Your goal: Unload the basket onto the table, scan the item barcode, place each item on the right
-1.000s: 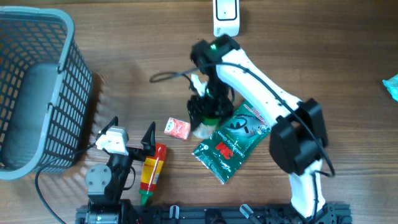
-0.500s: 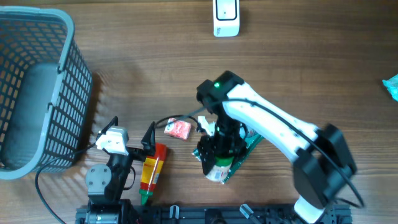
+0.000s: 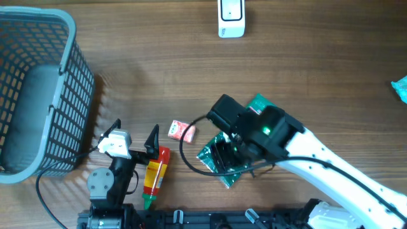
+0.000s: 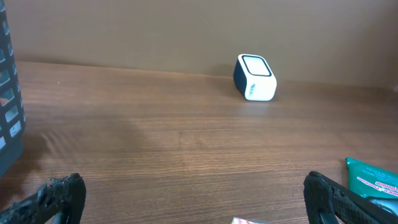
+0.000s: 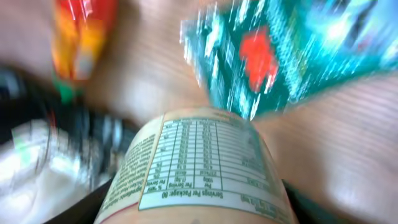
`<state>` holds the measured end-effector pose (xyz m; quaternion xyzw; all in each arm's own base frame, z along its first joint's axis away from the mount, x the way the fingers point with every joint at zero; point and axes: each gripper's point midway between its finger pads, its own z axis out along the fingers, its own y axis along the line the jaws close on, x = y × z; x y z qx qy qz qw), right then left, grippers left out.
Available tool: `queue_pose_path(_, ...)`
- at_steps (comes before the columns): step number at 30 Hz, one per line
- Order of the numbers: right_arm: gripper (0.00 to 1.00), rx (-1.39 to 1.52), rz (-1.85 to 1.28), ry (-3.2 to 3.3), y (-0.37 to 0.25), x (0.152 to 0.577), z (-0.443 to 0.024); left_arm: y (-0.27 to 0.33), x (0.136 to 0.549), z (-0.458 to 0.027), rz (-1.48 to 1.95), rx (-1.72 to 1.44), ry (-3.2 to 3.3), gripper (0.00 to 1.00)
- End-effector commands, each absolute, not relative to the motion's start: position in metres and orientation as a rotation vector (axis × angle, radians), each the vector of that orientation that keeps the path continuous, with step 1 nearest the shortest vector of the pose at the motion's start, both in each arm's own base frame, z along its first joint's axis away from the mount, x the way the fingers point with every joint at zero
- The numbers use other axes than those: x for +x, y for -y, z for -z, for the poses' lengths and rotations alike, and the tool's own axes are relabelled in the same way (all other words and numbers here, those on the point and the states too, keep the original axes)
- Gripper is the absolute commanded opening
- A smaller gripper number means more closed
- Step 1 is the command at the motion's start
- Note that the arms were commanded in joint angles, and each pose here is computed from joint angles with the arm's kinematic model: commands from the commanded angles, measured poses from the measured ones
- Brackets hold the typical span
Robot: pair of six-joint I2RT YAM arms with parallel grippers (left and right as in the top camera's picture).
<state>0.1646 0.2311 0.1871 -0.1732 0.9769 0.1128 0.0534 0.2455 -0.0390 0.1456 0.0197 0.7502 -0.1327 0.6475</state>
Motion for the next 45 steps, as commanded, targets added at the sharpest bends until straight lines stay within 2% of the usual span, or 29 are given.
queue_pose_path(1,0.39,-0.216,-0.132,-2.669,-0.218,0.232,-0.206,0.038,0.245,-0.143,0.282,0.056,-1.712,1.00)
queue_pose_path(5,0.39,-0.114,-0.139,-2.445,-0.230,0.275,-0.232,0.038,0.245,-0.143,0.282,0.056,-1.712,1.00)
queue_pose_path(7,0.39,-0.156,-0.154,-2.315,-0.244,0.298,-0.250,0.038,0.245,-0.143,0.282,0.056,-1.712,1.00)
queue_pose_path(12,0.40,-0.231,-0.149,-2.212,-0.255,0.323,-0.262,0.038,0.245,-0.143,0.282,0.056,-1.712,1.00)
queue_pose_path(20,0.42,-0.150,-0.101,-2.106,-0.235,0.383,-0.271,0.038,0.245,-0.143,0.282,0.056,-1.712,1.00)
queue_pose_path(26,0.48,-0.076,-0.059,-2.056,-0.226,0.436,-0.250,0.038,0.245,-0.143,0.282,0.056,-1.712,1.00)
queue_pose_path(34,0.48,-0.077,0.006,-1.910,-0.224,0.503,-0.227,0.038,0.245,-0.143,0.282,0.056,-1.712,1.00)
queue_pose_path(45,0.52,-0.038,0.069,-1.728,-0.201,0.564,-0.201,0.038,0.245,-0.143,0.282,0.056,-1.712,1.00)
